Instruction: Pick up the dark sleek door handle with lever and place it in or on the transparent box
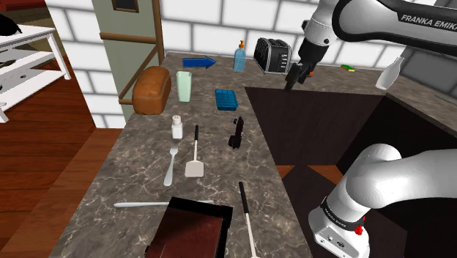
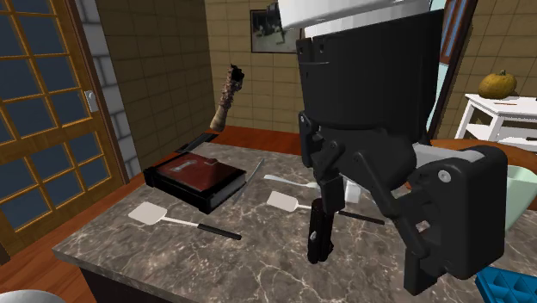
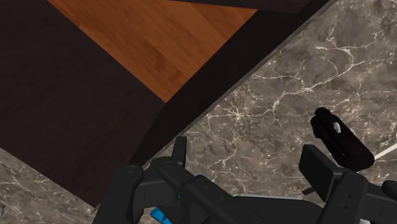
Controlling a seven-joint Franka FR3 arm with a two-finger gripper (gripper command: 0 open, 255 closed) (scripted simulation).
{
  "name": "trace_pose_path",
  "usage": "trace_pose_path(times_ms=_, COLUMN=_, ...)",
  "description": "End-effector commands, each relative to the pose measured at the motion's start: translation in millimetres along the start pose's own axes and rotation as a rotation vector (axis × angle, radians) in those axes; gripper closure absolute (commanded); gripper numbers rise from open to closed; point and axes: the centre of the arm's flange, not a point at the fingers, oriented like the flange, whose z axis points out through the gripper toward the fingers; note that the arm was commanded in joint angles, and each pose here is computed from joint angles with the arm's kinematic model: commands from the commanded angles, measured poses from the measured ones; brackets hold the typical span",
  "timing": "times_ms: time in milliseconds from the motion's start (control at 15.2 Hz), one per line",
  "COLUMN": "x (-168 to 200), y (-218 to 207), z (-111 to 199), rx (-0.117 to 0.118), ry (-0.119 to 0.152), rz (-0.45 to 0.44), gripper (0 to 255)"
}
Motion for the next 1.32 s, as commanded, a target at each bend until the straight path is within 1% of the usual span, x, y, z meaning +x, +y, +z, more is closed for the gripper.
trace_pose_path(times_ms=0, x=0.0, y=0.0, z=0.0, rx=0.0, ry=0.0, rz=0.0, gripper=0)
trace_pose_path(times_ms=1056, x=45.4, y=-174.0, z=95.7, rx=0.048, ry=0.033, rz=0.141, gripper=0)
trace_pose_path(times_ms=1254, x=48.1, y=-181.1, z=109.7, rx=0.05, ry=0.034, rz=0.146, gripper=0)
